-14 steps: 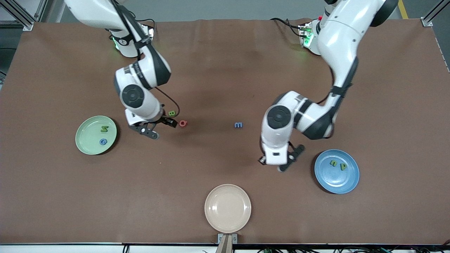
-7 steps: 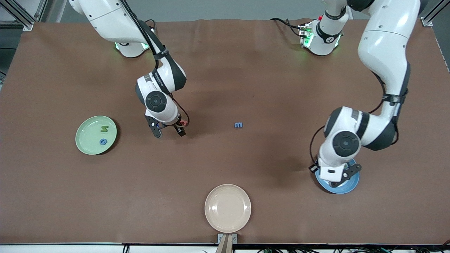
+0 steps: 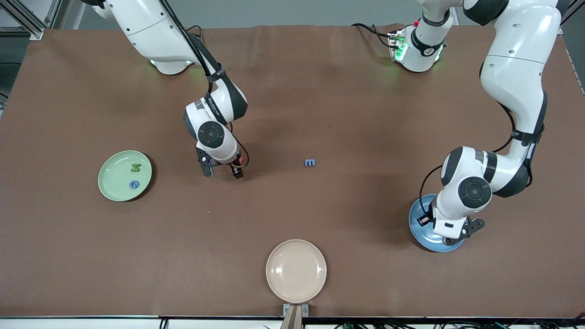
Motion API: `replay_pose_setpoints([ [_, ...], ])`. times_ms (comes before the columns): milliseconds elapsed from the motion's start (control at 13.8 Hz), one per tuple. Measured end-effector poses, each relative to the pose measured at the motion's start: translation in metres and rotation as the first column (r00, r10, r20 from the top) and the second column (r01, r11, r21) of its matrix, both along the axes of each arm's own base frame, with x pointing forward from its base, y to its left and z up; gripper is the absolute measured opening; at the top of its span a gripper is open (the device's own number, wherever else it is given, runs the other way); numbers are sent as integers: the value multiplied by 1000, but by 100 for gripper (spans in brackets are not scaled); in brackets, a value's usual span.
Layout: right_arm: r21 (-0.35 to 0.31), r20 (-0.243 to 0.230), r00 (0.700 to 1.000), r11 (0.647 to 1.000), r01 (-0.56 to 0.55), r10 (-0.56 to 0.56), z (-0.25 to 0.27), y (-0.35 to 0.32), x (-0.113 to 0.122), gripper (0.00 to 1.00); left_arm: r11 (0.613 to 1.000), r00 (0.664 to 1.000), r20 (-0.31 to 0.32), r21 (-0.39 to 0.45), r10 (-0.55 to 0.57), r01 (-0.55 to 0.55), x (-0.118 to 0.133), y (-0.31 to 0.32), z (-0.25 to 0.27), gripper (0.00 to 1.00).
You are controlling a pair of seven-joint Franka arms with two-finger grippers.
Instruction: Sort upper and lower case letters into plates
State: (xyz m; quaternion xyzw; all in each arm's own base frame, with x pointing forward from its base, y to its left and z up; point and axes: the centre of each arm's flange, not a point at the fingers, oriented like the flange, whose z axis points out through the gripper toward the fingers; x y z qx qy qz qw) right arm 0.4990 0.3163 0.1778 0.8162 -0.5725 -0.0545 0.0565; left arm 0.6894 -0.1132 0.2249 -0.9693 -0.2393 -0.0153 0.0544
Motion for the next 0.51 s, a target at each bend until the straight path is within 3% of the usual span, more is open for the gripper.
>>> replay_pose_setpoints([
  [145, -3, -4, 1000, 1000, -3, 3, -3, 2, -3, 81, 999, 1000, -10, -32, 1, -2, -8, -37, 11, 81],
  [217, -4, -5, 1000, 1000, -3, 3, -3, 2, -3, 80, 998, 1000, -19, -53, 23, -24, -17, -66, 21, 93],
  [290, -2, -1, 1000, 1000, -3, 3, -3, 3, -3, 70, 995, 998, -27, -77, 54, -56, -30, -99, 30, 99],
  [507, 8, 17, 1000, 1000, -5, 5, -5, 4, -5, 59, 989, 995, -62, -120, 82, -89, -80, -193, 38, 99],
])
